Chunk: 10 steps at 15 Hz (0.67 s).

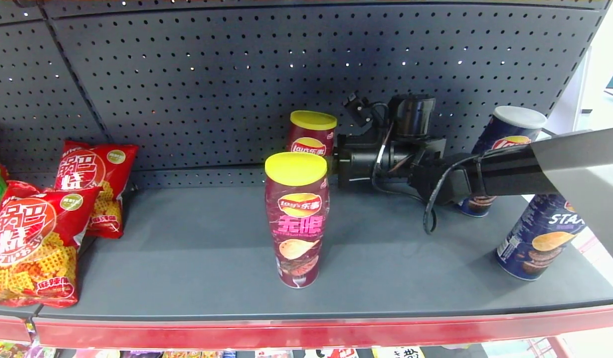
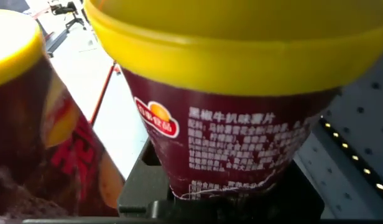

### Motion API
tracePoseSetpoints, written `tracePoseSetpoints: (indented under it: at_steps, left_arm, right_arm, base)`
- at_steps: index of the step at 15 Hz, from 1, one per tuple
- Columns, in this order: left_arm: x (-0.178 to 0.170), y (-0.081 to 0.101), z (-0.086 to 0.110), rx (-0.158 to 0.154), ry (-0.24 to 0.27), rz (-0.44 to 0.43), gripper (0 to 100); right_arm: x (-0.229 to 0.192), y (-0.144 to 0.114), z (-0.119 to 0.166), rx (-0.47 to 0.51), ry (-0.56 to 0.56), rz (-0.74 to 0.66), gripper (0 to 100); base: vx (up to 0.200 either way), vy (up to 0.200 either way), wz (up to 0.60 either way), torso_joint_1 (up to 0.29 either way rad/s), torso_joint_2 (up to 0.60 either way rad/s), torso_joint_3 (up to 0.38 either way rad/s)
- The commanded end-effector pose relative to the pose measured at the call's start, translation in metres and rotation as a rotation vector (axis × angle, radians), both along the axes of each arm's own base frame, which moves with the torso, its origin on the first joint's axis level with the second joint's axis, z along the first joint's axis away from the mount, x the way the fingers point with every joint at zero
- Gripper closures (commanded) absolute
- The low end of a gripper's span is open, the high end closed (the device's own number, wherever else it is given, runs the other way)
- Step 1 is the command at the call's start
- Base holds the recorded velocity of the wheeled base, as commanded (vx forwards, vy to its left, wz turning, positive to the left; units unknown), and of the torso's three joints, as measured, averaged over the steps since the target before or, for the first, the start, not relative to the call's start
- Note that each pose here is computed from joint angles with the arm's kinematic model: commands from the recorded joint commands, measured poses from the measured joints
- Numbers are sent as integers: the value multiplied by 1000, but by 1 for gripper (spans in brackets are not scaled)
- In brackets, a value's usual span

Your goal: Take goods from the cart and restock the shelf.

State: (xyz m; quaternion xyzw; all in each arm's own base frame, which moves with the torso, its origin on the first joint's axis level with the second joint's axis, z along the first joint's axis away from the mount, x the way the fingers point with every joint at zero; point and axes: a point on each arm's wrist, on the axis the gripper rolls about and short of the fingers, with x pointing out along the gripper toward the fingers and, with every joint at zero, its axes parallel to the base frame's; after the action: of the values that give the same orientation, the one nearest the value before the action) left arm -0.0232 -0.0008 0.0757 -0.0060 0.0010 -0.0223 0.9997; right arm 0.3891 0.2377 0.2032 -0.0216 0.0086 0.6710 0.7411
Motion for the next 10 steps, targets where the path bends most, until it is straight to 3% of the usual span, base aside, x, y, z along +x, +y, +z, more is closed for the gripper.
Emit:
tracePoseSetpoints:
  at_steps: [1,9,10]
  left_arm:
    - [0,0,0,0,1,0,0]
    - [0,0,0,0,1,0,0]
    - [0,0,0,0,1,0,0]
  right_arm:
    - [7,-2,0,5,-10,-10,100]
    - [11,-6,-7,-4,5,-22,100]
    - [10,-6,-10,-9,14,-22,0]
  base:
    - [0,0,0,0,0,0]
    - [0,0,0,0,0,0]
    - [0,0,0,0,0,0]
